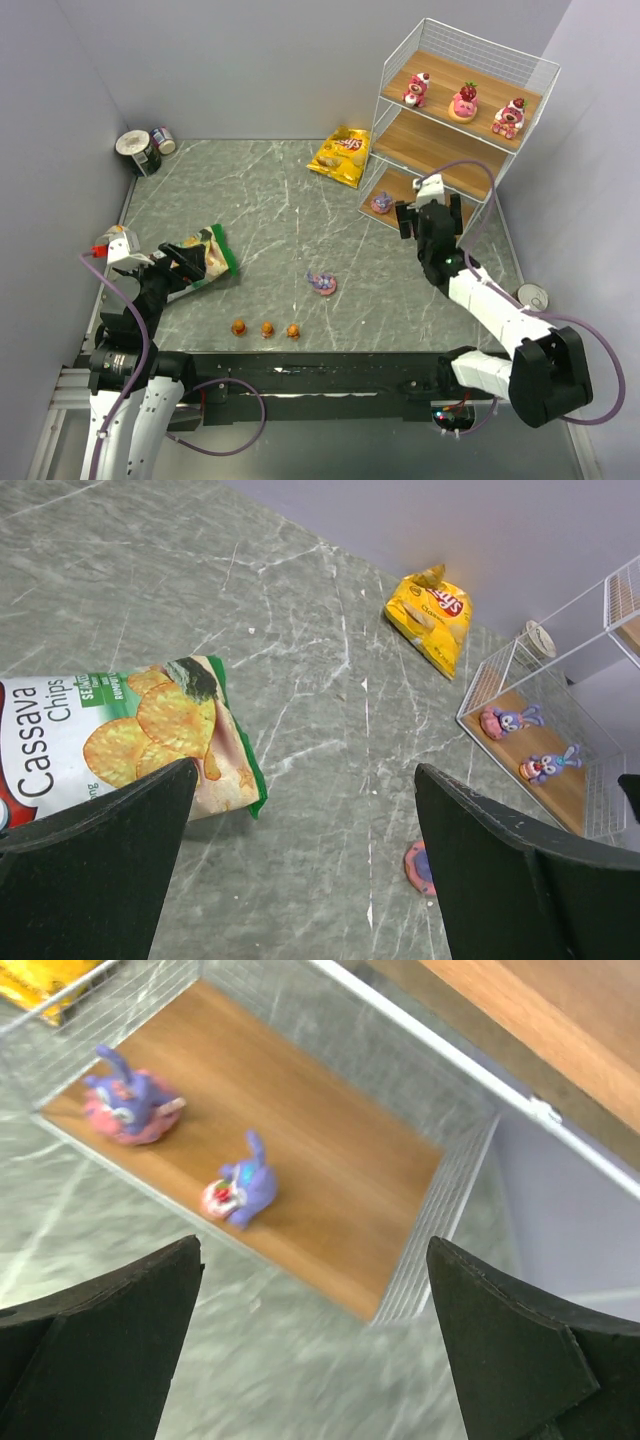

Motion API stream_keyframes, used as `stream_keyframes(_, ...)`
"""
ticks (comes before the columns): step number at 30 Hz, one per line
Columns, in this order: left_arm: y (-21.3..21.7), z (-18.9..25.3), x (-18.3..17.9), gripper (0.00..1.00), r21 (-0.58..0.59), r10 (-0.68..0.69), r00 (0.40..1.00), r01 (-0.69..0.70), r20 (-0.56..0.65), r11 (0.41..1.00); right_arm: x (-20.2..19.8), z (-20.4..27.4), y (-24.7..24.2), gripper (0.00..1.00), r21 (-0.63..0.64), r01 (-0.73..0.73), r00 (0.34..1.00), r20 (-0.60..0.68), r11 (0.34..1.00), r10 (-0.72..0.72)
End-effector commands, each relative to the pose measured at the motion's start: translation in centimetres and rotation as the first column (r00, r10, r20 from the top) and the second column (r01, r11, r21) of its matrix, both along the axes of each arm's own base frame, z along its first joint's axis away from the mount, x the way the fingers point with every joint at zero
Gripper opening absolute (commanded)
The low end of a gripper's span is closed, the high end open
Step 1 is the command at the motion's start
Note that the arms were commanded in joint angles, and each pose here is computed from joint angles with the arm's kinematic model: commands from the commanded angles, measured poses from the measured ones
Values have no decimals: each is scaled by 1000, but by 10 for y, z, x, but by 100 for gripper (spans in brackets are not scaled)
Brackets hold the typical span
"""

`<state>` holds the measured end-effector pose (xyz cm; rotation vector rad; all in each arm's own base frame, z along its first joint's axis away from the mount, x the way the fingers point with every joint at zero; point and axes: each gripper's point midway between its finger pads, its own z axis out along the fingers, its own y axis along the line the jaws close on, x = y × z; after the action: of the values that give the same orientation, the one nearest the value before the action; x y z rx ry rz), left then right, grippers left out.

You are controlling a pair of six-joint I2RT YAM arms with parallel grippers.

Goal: Place and organize the plastic toys onto the shelf

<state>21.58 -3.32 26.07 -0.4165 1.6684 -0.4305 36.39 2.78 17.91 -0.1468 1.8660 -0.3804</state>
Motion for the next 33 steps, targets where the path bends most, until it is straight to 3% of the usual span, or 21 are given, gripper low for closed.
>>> stream_keyframes(1, -8, 5, 7, 96, 14, -51, 998, 50, 22, 999, -24, 12, 10, 100, 268, 133, 986, -132, 954, -100)
stream_keyframes(5, -52, 9, 7, 96, -26, -296, 955, 297, 28, 954, -45, 29, 19, 100, 435, 142, 988, -116, 889, -101)
stream_keyframes(8, -91, 29, 6, 97, -153, -475, 873, 488, 112, 859, -58, 35, 35, 100, 533, 90, 992, -122, 841, -29)
stream_keyframes(9, -99, 45, 8, 98, -154, -508, 842, 534, 181, 831, -61, 34, 43, 96, 576, 82, 992, -129, 813, -8)
stream_keyframes(11, -117, 47, 16, 99, -208, -539, 822, 569, 187, 796, -67, 25, 53, 90, 618, 84, 984, -174, 781, 32)
stream_keyframes(13, -131, 40, 38, 94, -221, -524, 838, 546, 154, 808, -68, 14, 54, 78, 639, 146, 975, -221, 755, -1)
stream_keyframes(14, -154, 46, 35, 92, -208, -564, 812, 584, 152, 785, -68, 8, 53, 76, 648, 181, 970, -243, 740, -25)
stream_keyframes(16, -174, 40, 60, 88, -180, -537, 838, 545, 92, 819, -66, -5, 56, 60, 653, 224, 957, -287, 724, -38)
stream_keyframes(19, -216, 30, 75, 81, -170, -589, 808, 582, 14, 795, -61, -27, 69, 33, 714, 260, 947, -321, 650, -25)
stream_keyframes(21, -235, 27, 81, 75, -163, -617, 786, 607, -19, 778, -53, -39, 74, 7, 768, 282, 949, -311, 574, -50)
stream_keyframes(22, -241, 23, 86, 74, -161, -622, 782, 611, -31, 775, -50, -45, 73, 3, 772, 298, 946, -317, 562, -67)
stream_keyframes(28, -265, 15, 103, 72, -175, -661, 749, 646, -45, 743, -34, -60, 57, 0, 810, 380, 924, -312, 446, -220)
stream_keyframes(33, -259, 14, 102, 79, -139, -650, 756, 637, -81, 758, -20, -76, 53, 0, 857, 440, 877, -346, 268, -334)
